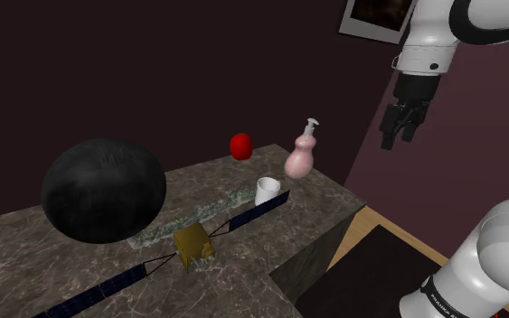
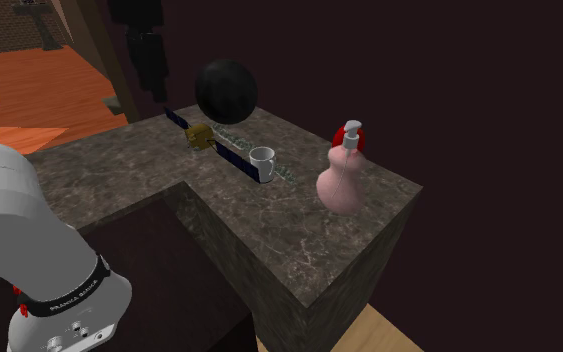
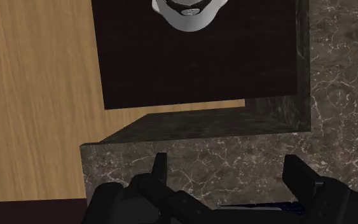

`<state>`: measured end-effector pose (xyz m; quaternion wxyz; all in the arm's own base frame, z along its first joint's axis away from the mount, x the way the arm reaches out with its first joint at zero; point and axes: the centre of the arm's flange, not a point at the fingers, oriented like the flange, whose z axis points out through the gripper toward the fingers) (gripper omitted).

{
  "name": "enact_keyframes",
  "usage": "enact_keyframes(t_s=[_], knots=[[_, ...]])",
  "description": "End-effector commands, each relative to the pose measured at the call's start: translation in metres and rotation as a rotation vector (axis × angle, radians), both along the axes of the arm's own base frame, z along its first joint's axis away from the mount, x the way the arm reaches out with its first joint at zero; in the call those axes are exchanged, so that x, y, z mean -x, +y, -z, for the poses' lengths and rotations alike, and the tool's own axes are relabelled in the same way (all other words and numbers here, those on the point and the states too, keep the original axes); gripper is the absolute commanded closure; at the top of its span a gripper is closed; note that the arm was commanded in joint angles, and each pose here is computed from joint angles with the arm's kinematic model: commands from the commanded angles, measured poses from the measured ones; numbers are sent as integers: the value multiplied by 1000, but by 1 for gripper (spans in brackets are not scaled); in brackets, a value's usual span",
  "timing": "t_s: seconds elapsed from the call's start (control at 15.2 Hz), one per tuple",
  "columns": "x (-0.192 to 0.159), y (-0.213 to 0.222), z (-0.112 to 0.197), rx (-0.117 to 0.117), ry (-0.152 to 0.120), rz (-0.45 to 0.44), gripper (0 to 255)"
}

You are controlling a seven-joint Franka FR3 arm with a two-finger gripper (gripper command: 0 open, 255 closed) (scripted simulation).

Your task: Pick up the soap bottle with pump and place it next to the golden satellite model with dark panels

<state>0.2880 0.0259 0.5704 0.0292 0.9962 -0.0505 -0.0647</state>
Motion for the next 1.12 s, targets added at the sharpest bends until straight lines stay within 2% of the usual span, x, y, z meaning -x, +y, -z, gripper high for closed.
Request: enact_keyframes(t_s=[0.0, 1.06], knots=[[0, 0, 0, 0, 0, 0, 0], [-175, -96, 48, -20, -59, 70, 0]])
